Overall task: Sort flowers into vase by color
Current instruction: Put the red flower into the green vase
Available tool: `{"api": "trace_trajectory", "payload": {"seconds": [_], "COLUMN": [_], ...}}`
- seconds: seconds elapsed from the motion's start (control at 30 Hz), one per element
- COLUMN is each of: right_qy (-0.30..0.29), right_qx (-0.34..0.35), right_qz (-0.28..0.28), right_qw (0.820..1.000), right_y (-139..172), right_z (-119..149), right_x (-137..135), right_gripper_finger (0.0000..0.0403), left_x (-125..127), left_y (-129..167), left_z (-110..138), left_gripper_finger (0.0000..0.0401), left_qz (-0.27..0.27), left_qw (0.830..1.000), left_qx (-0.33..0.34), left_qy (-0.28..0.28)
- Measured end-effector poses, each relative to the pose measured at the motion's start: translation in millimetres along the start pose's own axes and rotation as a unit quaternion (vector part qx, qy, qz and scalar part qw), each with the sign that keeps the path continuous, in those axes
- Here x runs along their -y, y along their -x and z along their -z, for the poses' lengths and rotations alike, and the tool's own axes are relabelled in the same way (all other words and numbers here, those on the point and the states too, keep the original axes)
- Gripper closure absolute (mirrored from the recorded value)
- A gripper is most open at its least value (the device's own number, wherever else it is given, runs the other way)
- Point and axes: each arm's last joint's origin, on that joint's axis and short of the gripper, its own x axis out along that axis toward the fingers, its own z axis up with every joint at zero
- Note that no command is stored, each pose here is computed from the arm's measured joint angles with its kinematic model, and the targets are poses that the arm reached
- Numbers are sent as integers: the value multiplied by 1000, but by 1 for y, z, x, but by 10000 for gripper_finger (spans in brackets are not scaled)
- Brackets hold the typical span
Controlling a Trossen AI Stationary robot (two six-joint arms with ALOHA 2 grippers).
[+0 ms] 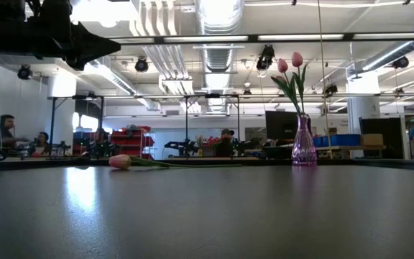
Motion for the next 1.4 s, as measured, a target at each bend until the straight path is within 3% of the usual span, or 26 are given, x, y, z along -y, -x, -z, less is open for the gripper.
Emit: {"api": "trace_trajectory", "payload": {"seconds": [0.33, 0.73, 1.0, 1.23, 1.4], "right_qy": [-23, -8, 15, 111, 136], "right_qx": [23, 39, 31, -51, -47], "right_qz": [-33, -46, -58, -51, -34], "right_qw": [999, 998, 998, 991, 989], "right_y": [-36, -47, -48, -53, -36], "right_z": [18, 38, 29, 8, -11], "right_x": [12, 15, 18, 32, 44], "right_gripper_finger": [394, 394, 394, 394, 394], "left_x": [0, 1, 1, 0, -1], "left_y": [0, 1, 2, 5, 8], "left_z": [0, 6, 11, 10, 7], "left_gripper_finger": [401, 401, 401, 401, 401], "left_qz": [0, 1, 2, 0, 0], "left_qw": [1000, 1000, 1000, 1000, 1000], "left_qx": [-1, -9, -15, -3, 6], "left_qy": [-2, -4, -4, -1, 0]}}
